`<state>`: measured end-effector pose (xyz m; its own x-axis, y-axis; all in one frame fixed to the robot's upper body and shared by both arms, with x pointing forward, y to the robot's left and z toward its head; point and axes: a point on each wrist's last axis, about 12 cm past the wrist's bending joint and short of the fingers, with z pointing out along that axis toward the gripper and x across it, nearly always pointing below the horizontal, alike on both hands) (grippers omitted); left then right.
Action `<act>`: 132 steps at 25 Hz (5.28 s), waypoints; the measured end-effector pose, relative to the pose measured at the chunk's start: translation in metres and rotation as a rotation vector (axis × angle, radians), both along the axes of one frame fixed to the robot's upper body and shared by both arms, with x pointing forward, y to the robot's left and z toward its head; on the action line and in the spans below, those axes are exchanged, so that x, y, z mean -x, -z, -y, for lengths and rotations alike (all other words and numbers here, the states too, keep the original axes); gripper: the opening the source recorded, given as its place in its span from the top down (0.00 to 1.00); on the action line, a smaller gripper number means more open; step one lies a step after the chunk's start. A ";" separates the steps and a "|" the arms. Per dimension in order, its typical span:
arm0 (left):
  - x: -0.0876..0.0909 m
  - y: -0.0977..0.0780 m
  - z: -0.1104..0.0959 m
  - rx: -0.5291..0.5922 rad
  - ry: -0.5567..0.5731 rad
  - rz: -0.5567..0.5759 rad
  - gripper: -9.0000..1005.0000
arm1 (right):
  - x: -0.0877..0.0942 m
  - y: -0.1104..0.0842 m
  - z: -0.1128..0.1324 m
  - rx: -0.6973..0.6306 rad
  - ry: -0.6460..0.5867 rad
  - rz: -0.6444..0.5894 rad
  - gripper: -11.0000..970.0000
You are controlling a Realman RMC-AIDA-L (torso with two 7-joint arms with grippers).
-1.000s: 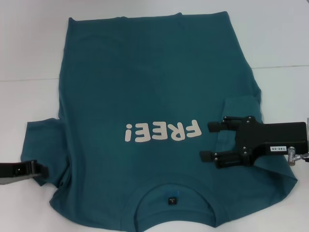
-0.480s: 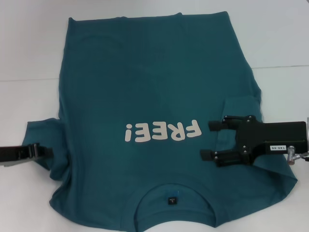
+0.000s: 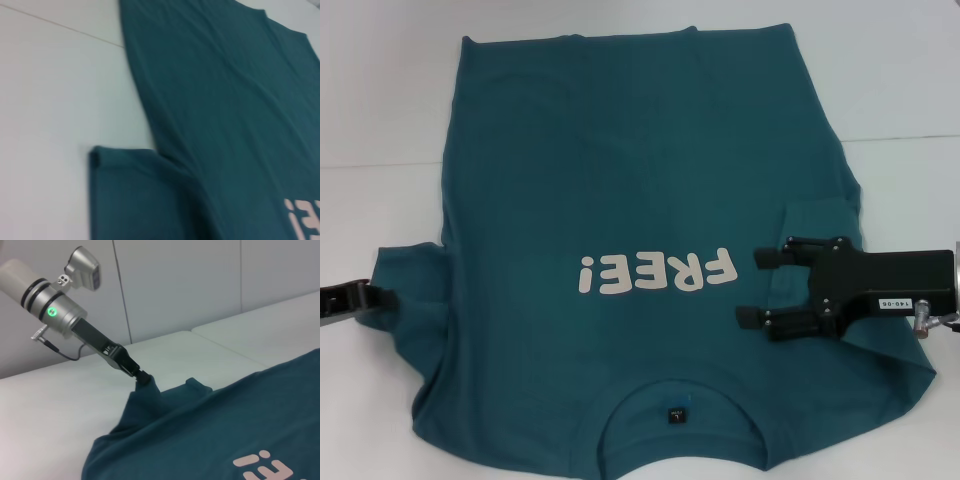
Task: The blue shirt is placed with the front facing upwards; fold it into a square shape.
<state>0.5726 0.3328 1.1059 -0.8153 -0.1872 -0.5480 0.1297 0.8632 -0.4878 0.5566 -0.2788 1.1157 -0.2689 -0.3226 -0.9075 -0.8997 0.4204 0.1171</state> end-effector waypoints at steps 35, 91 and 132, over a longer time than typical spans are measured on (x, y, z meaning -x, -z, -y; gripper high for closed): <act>0.007 0.006 -0.021 -0.016 -0.110 0.027 0.95 | -0.002 0.005 0.000 0.005 0.027 -0.009 0.04; -0.021 0.029 0.114 0.330 0.174 0.025 0.64 | -0.005 0.013 -0.001 0.037 0.049 -0.001 0.05; -0.026 0.020 0.063 0.170 0.083 -0.077 0.25 | -0.006 0.018 0.001 0.049 0.078 -0.007 0.05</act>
